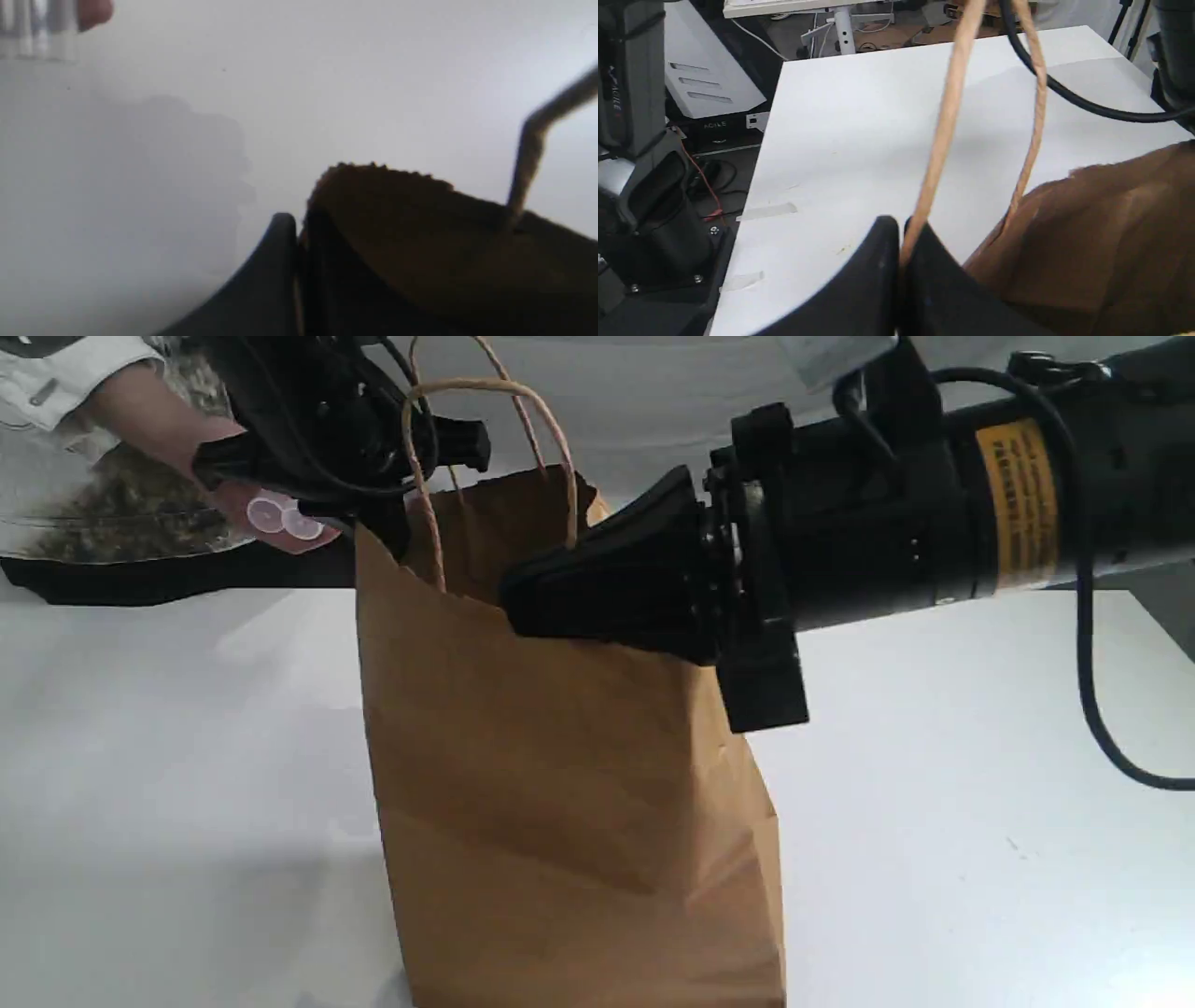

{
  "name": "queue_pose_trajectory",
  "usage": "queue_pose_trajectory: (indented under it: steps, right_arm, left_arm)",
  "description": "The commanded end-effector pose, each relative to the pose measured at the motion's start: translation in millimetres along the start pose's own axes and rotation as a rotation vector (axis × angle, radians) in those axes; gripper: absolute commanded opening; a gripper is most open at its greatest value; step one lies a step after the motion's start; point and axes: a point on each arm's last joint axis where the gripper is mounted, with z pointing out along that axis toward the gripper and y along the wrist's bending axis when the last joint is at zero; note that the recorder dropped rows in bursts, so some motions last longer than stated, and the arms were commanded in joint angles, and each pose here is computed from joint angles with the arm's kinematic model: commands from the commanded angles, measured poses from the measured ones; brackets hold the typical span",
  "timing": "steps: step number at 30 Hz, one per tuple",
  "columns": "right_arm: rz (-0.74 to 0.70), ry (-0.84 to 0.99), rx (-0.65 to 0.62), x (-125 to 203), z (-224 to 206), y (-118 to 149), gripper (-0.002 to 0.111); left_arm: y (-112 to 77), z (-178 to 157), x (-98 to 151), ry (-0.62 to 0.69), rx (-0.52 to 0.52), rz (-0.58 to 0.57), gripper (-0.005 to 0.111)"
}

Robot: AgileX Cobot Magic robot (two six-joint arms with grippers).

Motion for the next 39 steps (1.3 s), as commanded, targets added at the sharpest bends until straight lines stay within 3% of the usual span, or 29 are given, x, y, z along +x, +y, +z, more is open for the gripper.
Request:
queue_pose_trajectory:
  steps: [1,9,18,27,39]
  right_arm:
    - [0.0,-0.039,0.044,-15.9,-4.3,-1.9,0.0]
    - [-0.026,-0.095,0.161,-44.4,-12.5,-12.8,0.0]
    - [0.085,-0.054,0.165,-23.3,3.9,-33.5,0.0]
    - [0.063,-0.05,0.334,-20.8,1.8,-50.2,0.0]
    - [0.048,-0.048,0.34,-20.7,1.6,-50.7,0.0]
  left_arm:
    - [12.7,5.7,8.6,0.048,0.009,-0.059,0.0]
    - [19.5,12.9,13.4,0.084,0.016,-0.074,0.0]
    - [19.5,12.9,13.4,0.083,0.017,-0.051,0.0]
    - [31.1,11.6,10.6,0.081,0.029,-0.089,0.0]
    - [32.4,11.7,10.5,0.079,0.016,-0.059,0.0]
